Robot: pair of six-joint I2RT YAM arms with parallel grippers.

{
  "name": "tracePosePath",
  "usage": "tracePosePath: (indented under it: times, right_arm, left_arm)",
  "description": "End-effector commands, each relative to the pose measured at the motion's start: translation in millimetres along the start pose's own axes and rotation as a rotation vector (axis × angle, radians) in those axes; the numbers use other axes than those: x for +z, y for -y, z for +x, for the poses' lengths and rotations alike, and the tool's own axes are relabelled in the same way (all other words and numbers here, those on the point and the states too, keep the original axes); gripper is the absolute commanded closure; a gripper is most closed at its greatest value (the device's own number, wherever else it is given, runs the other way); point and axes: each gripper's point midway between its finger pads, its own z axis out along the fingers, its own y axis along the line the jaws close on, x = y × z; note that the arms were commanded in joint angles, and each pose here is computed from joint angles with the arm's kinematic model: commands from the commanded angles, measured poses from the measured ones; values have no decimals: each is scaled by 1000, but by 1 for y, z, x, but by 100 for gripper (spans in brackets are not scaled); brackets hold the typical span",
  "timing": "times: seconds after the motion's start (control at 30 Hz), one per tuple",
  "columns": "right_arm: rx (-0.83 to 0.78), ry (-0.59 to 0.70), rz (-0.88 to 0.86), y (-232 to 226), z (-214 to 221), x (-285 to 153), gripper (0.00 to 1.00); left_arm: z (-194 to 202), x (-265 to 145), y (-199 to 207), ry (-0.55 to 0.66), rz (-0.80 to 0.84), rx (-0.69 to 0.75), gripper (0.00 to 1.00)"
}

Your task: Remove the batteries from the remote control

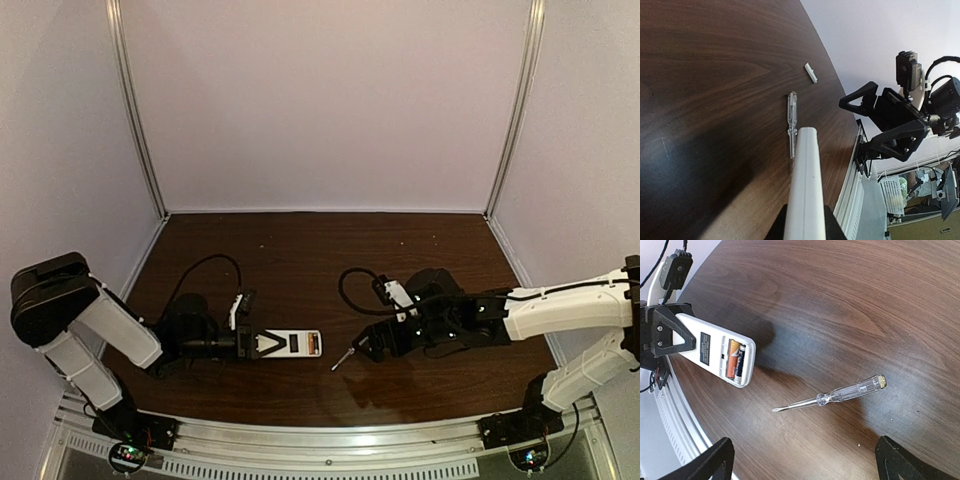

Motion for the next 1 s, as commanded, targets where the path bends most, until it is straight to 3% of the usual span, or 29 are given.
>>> tracePosePath:
  times: [0.0, 0.2, 0.97]
  right_arm:
    - [14, 46, 20, -1, -1, -5, 0]
    - [9, 61, 21, -5, 4, -12, 0]
    - [0, 71, 49, -7, 13, -18, 0]
  left_arm:
    - [-6, 5, 14, 44, 79, 21, 100]
    - [-1, 11, 1, 31, 48, -3, 99]
    - [9, 27, -26, -51, -66, -3, 68]
